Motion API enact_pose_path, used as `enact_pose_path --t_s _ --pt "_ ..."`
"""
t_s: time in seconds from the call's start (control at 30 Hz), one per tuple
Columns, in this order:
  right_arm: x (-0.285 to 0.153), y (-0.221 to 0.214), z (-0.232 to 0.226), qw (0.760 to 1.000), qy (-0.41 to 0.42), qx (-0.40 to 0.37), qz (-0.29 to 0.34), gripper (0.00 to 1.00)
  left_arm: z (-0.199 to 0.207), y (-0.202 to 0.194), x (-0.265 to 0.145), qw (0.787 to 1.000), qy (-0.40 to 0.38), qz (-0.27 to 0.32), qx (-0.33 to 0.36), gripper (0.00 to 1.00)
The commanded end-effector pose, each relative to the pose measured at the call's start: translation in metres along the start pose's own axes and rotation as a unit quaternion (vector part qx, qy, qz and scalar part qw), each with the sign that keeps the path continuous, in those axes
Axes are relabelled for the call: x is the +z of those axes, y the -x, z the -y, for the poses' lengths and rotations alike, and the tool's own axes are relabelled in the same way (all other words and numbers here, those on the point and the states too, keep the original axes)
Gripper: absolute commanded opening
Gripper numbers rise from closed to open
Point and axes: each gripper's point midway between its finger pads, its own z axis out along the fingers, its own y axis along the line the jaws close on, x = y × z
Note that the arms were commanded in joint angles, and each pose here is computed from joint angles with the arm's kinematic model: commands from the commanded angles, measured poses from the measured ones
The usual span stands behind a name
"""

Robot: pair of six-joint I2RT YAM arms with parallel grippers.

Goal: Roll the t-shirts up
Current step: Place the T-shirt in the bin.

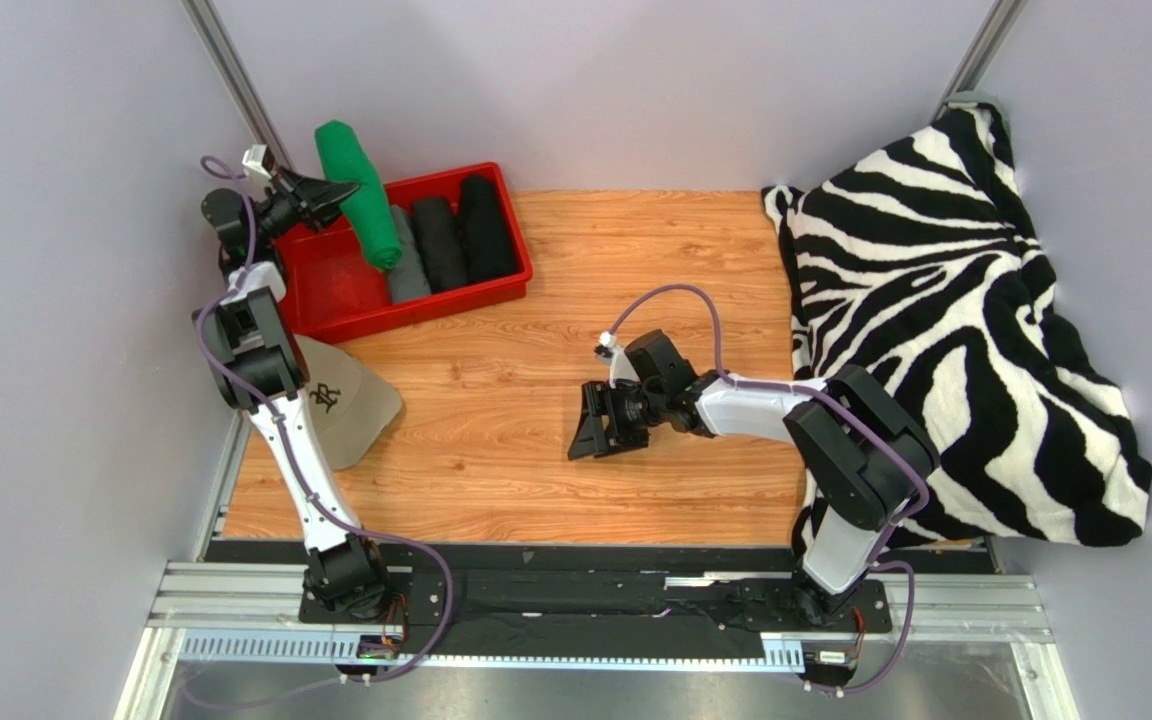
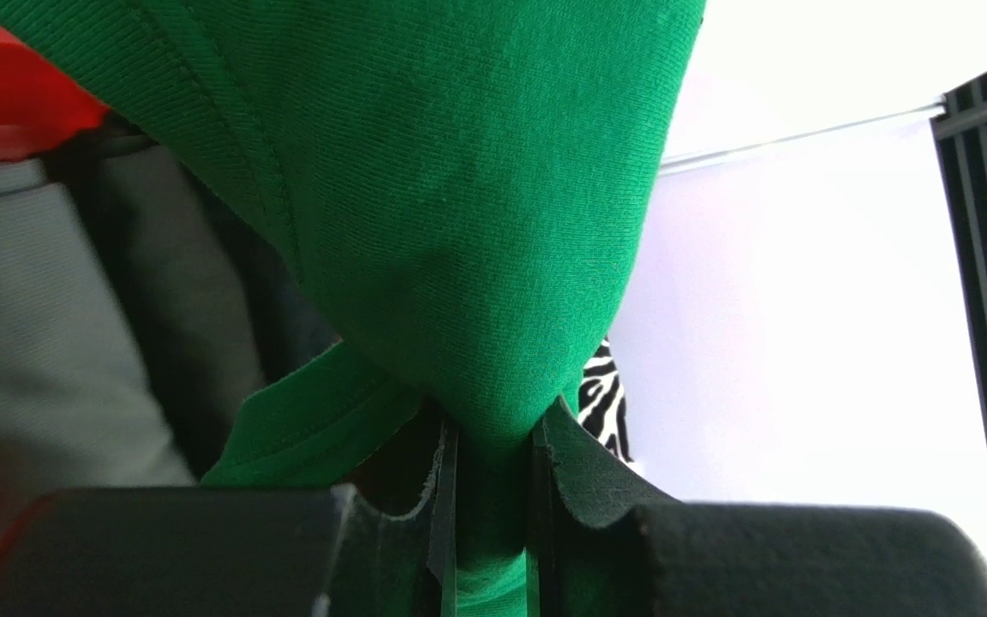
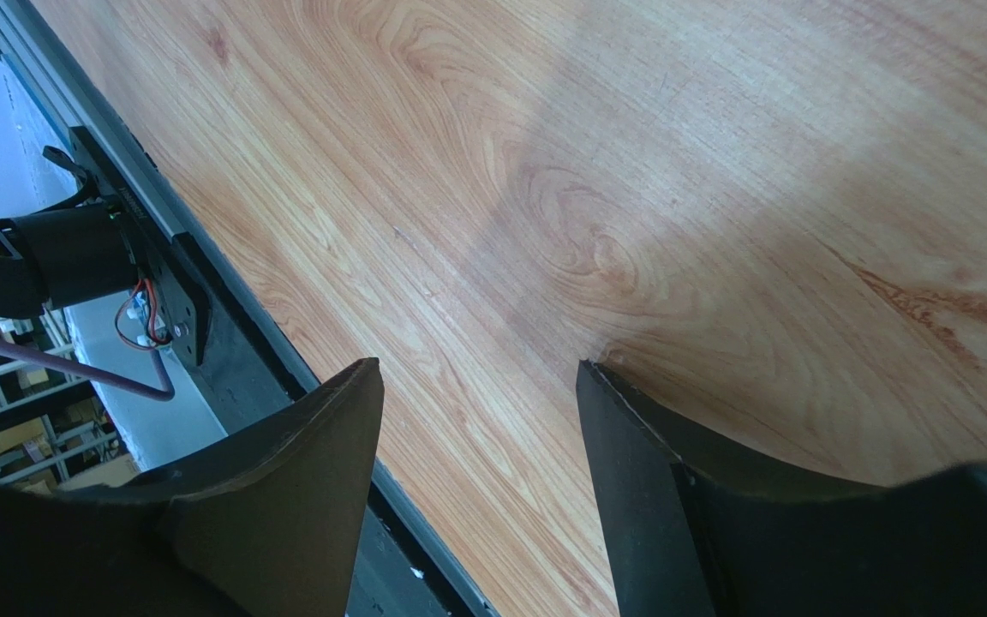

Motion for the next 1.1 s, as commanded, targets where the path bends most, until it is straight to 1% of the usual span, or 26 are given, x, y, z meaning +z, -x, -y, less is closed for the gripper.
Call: enact_pose_path --t_s 0.0,0.07,0.17,0.33,0.43,0.53,0.67,0.8,0.93,1.07 --pt "0.003 0.001 0.004 1.000 -0.017 -0.006 0.005 0.64 0.033 -0.009 0.023 0.998 -0.056 0.010 0.030 0.01" --pt "0.004 0.000 0.005 1.000 -0.018 -0.005 0.003 0.64 0.036 -0.012 0.026 0.997 -0.068 0.011 0.022 0.01" --pt "0.005 0.000 0.005 1.000 -0.016 -0.005 0.002 0.64 0.026 -0.015 0.030 0.998 -0.069 0.011 0.002 0.01" --pt "0.009 0.000 0.003 1.000 -0.014 -0.006 0.001 0.64 -0.012 -0.025 0.029 0.998 -0.039 -0.004 -0.045 0.00" --pt "0.010 -0.001 0.004 1.000 -0.014 -0.006 0.000 0.64 -0.032 -0.028 0.026 0.998 -0.027 -0.009 -0.060 0.00" --pt "0.010 -0.001 0.005 1.000 -0.016 -0.005 0.000 0.64 -0.043 -0.027 0.021 0.998 -0.021 -0.011 -0.066 0.00" --pt "0.011 -0.003 0.007 1.000 -0.019 -0.005 -0.003 0.64 -0.056 -0.014 0.005 0.997 -0.012 -0.001 -0.070 0.00" --pt "0.013 -0.003 0.008 1.000 -0.018 -0.005 -0.005 0.64 -0.065 -0.011 -0.007 0.997 -0.004 -0.011 -0.074 0.00" --pt "0.014 -0.004 0.009 1.000 -0.019 -0.004 -0.008 0.64 -0.073 0.002 -0.024 0.997 0.000 0.003 -0.077 0.01" --pt "0.015 -0.006 0.011 1.000 -0.021 -0.003 -0.012 0.64 -0.076 0.008 -0.033 0.997 0.001 0.005 -0.077 0.01"
